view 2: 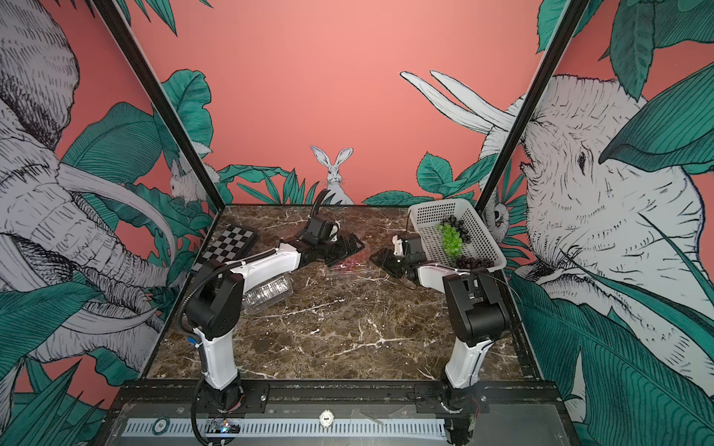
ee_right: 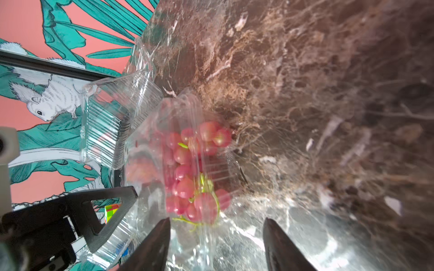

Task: Pack grapes into containers
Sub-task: Move the packing box to the center of the board, then close the packing box at the center of the board.

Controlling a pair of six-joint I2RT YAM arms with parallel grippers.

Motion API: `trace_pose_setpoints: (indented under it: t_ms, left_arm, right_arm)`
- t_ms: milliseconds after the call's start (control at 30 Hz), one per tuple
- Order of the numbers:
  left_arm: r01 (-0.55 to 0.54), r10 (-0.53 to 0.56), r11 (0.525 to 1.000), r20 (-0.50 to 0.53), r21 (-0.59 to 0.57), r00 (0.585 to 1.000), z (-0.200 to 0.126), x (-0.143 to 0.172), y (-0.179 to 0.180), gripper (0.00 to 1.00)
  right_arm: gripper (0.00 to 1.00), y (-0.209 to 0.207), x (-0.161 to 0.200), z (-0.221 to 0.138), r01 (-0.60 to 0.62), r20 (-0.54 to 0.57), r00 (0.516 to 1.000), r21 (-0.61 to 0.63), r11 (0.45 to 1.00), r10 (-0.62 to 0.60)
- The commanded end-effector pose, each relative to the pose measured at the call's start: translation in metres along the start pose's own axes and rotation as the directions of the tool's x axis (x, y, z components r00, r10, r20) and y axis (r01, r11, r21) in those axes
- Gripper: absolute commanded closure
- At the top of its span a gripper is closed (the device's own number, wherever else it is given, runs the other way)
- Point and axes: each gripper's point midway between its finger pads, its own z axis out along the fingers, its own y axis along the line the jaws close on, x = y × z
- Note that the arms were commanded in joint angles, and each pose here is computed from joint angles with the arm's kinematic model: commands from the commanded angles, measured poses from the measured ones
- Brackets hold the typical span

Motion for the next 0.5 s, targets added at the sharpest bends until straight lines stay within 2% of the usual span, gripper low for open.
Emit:
trace_pose_setpoints:
  t_ms: [0, 167, 467]
  left_arm:
    - [-0.008, 0.008, 1.000, 0.020, -0.002, 1.000, -0.016, -0.003, -0.002, 0.01]
    - [-0.009, 0.009, 1.000, 0.020, -0.001, 1.000, -0.019, -0.002, -0.002, 0.00]
    - [-0.009, 0.009, 1.000, 0.019, -0.004, 1.000, -0.020, -0.001, -0.001, 0.01]
  right_arm:
    - [0.43, 0.011, 0.004, -0.003, -0.001, 0.016, 1.000, -0.081, 0.997, 0.002]
    - [0.52, 0.011, 0.007, -0.003, -0.034, 0.027, 0.999, -0.114, 0.993, 0.037]
    - [0.56, 0.013, 0.015, -0.012, -0.049, 0.039, 0.998, -0.147, 0.988, 0.055]
